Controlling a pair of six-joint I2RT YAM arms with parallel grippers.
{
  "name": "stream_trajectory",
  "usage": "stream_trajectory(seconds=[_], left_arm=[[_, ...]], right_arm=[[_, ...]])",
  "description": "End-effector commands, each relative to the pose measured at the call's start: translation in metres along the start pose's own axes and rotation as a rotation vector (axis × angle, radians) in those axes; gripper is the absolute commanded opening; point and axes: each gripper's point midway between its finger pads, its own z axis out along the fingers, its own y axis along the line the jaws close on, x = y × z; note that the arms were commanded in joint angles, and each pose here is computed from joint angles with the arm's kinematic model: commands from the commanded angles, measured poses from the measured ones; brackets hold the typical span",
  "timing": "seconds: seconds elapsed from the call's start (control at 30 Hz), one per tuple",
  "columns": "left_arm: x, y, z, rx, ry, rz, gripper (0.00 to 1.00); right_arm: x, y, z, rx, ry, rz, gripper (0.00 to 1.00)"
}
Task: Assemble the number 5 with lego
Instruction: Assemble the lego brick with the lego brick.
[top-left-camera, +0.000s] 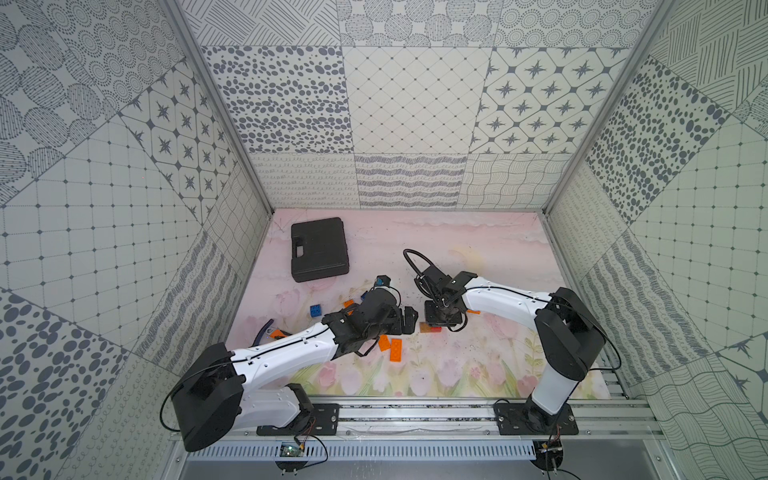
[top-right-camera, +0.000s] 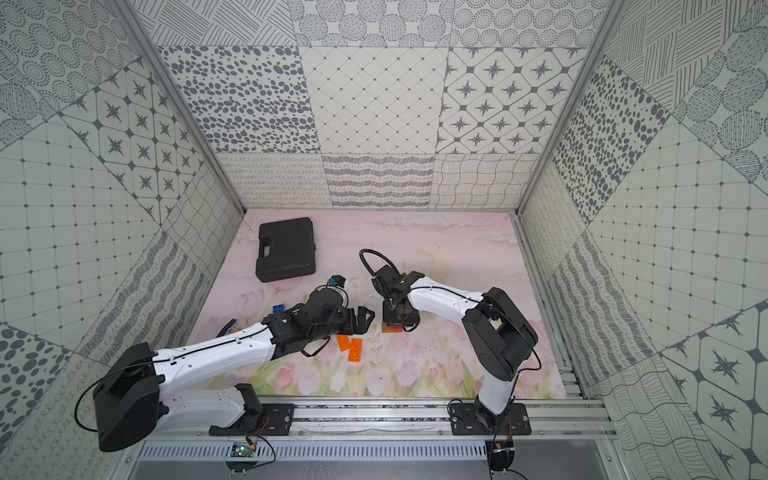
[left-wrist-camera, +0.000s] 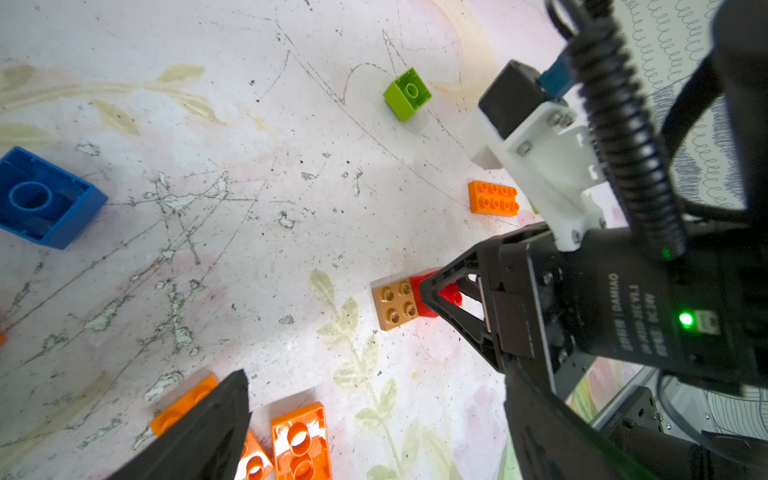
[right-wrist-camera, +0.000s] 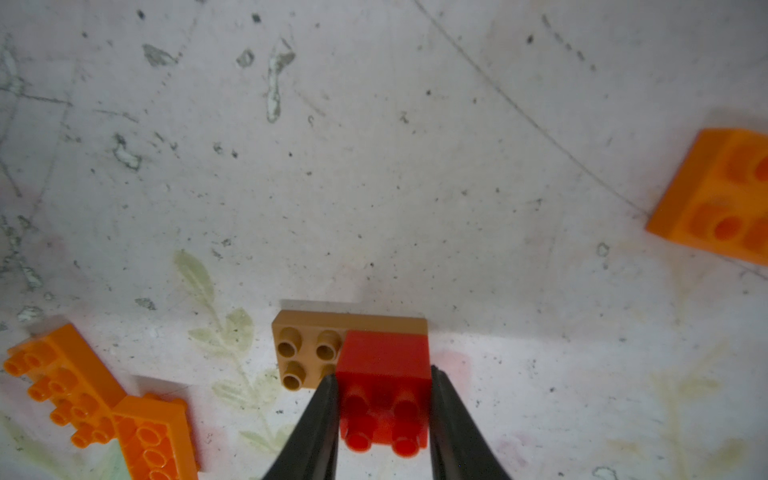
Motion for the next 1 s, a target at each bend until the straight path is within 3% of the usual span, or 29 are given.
stream_trajectory(seconds=[0.0,0.17,0.33,0.5,0.73,0.97], left_arm=[[-0.007,-0.007,0.0,0.021,-0.033,0.02,0.99],[-0.009,-0.009,-0.001,0.028,-0.036,0.035,0.99],[-0.011,-0.013,-0.001,0.038,-0.034,0.054,0.99],[-0.012,-0.022,0.002,0.058,-0.012,0.072,0.99],[-0.011,-0.042,0.014,0.109,0.052,0.097,0.99],[0.002,-0.056,0.032,0.093,0.136,0.141,0.99]], right_arm=[[0.017,-0.021,0.027,0.089,0.077,-0.014,0.4],[0.001,-0.011,-0.001,0.051,0.013,-0.024,0.51],[-0.019,-0.007,-0.039,0.0,-0.105,-0.014,0.7],[-0.036,-0.03,-0.06,-0.003,-0.211,0.042,0.79],[-0.038,-0.092,-0.05,-0.022,-0.195,0.198,0.88],[-0.04,-0.12,-0.037,-0.017,-0.164,0.235,0.94]])
